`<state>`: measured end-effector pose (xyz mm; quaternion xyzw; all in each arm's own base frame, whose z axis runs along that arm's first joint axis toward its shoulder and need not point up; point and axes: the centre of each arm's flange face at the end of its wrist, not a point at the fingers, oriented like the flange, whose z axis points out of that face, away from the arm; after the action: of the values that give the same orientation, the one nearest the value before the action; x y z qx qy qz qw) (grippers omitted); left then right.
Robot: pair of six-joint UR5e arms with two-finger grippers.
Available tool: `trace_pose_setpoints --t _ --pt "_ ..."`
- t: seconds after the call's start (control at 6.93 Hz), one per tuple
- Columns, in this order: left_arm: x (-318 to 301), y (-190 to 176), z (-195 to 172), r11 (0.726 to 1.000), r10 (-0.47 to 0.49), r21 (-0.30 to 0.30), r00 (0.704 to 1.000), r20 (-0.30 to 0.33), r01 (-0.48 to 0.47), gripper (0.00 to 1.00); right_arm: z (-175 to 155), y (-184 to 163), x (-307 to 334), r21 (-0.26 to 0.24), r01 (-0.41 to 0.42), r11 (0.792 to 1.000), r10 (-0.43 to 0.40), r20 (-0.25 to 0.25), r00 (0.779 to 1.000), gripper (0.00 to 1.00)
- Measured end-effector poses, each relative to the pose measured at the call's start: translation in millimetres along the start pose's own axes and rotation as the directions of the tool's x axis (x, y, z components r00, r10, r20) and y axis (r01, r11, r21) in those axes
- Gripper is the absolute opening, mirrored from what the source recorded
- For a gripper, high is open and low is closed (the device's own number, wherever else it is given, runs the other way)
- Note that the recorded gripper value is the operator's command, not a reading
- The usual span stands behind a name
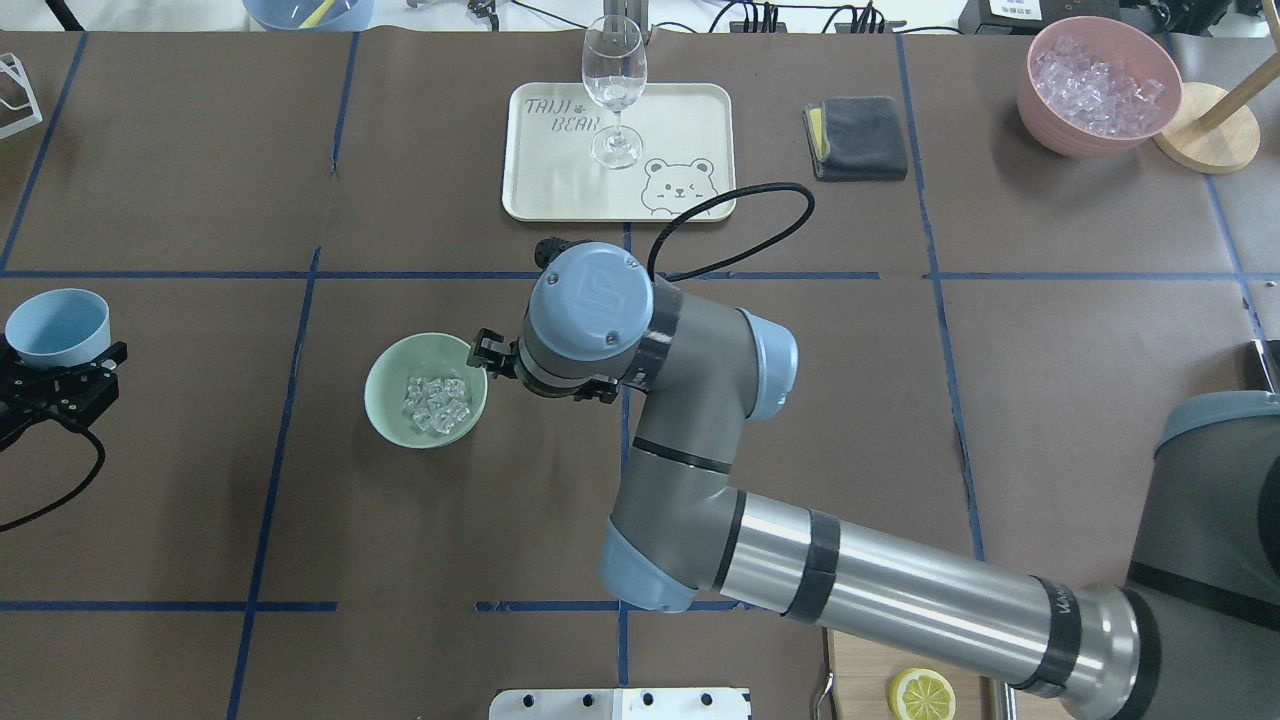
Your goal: Pour ice into bowl
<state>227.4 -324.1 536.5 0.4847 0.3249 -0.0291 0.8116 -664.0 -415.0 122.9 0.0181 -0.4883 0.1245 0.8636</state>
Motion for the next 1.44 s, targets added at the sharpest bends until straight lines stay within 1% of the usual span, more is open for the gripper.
trace_pose_setpoints --t 0.29,0.43,0.58,0.72,0.87,1.01,1.3,1.44 --pt "-4.8 7.6 3.9 0.995 -0.100 -0.007 0.995 0.011 0.101 0.00 22.2 16.3 -26.7 -0.006 0.008 1.000 -0.008 -0.033 0.999 0.98" --pt "-6.5 11.5 6.3 0.992 -0.123 -0.012 0.992 0.016 0.123 0.00 27.4 18.2 -35.1 -0.007 0.009 1.000 -0.009 -0.042 0.999 0.95" --pt "-8.3 15.3 8.6 0.991 -0.132 -0.015 0.991 0.021 0.132 0.00 35.7 19.2 -42.4 -0.004 0.011 1.000 -0.011 -0.059 0.998 0.74" --pt "-10.2 19.9 11.2 0.988 -0.155 -0.018 0.988 0.024 0.156 0.00 45.4 22.2 -46.9 -0.001 0.014 1.000 -0.014 -0.078 0.997 0.06" --pt "-12.4 24.6 13.5 0.981 -0.194 -0.020 0.981 0.027 0.195 0.00 49.8 25.0 -49.3 0.000 0.017 1.000 -0.016 -0.087 0.996 0.00" --pt "-13.7 28.0 15.5 0.974 -0.223 -0.021 0.974 0.030 0.224 0.00 50.1 25.8 -51.1 0.000 0.019 1.000 -0.019 -0.087 0.996 0.00" --pt "-14.4 31.7 19.1 0.971 -0.237 -0.018 0.971 0.036 0.237 0.00 43.3 27.0 -56.2 -0.003 0.035 0.999 -0.035 -0.074 0.997 0.00" --pt "-15.1 35.3 24.5 0.969 -0.245 -0.006 0.968 0.049 0.246 0.00 36.5 25.8 -59.9 -0.003 0.041 0.999 -0.041 -0.060 0.997 0.00"
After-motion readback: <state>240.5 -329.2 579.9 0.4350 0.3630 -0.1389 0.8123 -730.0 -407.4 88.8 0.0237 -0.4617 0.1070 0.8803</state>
